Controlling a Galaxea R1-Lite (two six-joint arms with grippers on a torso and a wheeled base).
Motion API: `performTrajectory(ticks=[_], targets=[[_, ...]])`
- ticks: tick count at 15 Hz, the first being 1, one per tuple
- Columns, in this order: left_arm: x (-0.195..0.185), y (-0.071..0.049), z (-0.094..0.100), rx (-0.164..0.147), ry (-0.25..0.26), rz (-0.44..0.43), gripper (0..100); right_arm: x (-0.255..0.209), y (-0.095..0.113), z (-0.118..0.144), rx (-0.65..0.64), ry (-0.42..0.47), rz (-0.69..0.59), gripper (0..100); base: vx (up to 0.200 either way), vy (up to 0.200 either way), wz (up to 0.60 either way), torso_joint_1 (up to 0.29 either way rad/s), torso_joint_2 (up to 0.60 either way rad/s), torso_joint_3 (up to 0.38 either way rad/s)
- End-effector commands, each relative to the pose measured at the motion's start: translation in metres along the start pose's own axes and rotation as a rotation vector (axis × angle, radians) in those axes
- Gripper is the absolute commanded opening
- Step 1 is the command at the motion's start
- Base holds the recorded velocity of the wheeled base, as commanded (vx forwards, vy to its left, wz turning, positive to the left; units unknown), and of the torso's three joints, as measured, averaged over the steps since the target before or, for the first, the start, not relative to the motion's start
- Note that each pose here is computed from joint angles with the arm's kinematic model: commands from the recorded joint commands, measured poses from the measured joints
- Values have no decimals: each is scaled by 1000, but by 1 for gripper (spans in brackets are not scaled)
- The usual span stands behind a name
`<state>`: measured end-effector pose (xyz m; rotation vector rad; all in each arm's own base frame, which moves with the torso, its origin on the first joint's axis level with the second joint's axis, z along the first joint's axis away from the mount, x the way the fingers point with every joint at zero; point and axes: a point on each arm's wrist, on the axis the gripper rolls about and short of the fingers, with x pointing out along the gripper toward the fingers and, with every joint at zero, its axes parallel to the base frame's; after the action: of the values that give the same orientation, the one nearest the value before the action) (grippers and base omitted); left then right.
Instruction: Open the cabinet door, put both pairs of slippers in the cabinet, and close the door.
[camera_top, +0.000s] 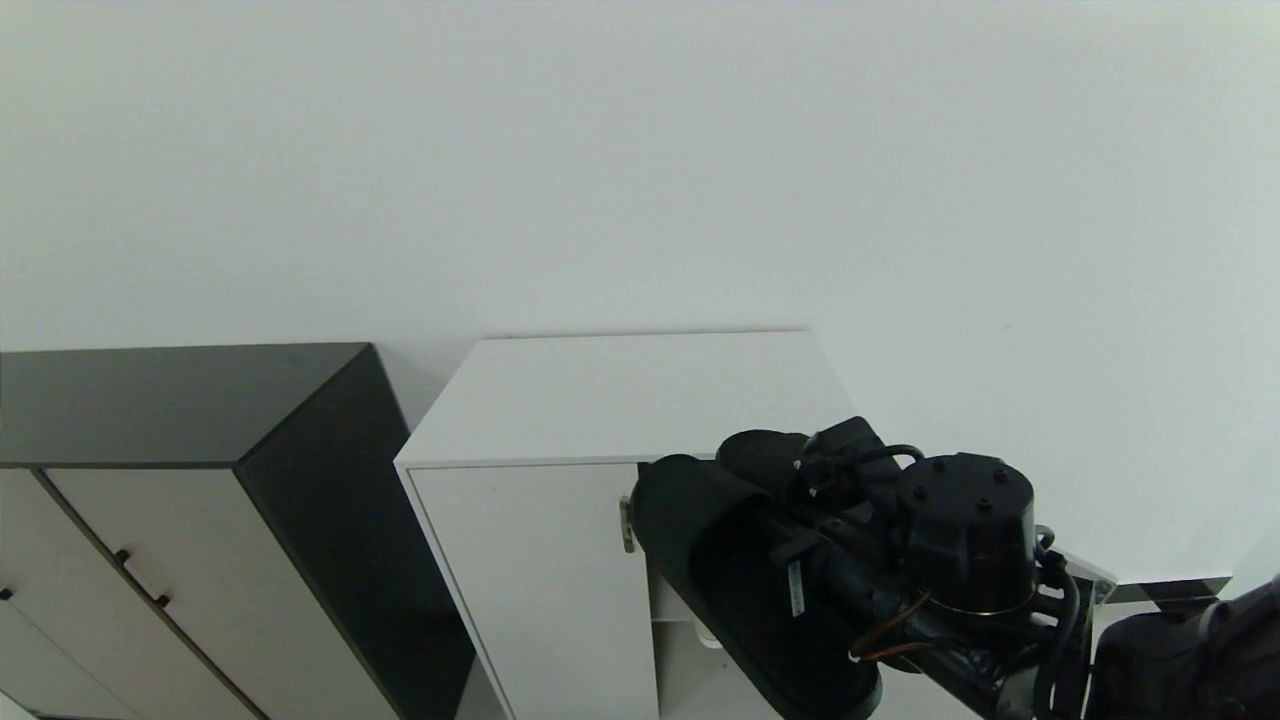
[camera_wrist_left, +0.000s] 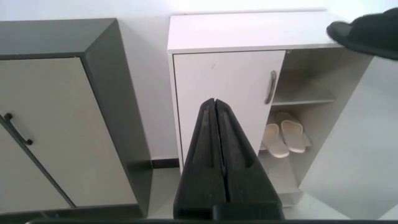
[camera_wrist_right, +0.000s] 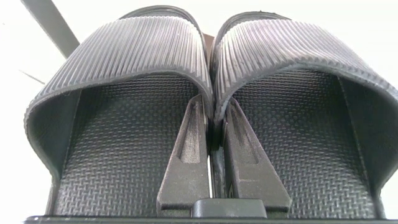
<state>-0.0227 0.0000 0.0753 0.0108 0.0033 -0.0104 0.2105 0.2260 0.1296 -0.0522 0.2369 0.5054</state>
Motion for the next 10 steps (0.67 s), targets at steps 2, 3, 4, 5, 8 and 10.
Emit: performTrajectory(ticks=[2, 3, 4, 5, 8, 10], targets=[[0, 0, 0, 0, 1, 0, 0, -13, 2, -5, -11, 13, 18, 0, 0, 0, 0, 0, 0, 0], [0, 0, 0, 0, 1, -2, 0, -13, 2, -6, -12, 16, 19, 0, 0, 0, 0, 0, 0, 0], [0, 0, 0, 0, 1, 0, 0, -13, 2, -6, -13, 19, 19, 0, 0, 0, 0, 0, 0, 0], [0, 0, 0, 0, 1, 0, 0, -13, 2, -6, -11, 19, 19, 0, 0, 0, 0, 0, 0, 0], [0, 0, 0, -3, 1, 1, 0, -12, 3, -9, -15, 27, 21, 0, 0, 0, 0, -123, 264, 147], [0, 0, 0, -2, 1, -2, 0, -12, 3, -9, -14, 30, 22, 0, 0, 0, 0, -161, 376, 203]])
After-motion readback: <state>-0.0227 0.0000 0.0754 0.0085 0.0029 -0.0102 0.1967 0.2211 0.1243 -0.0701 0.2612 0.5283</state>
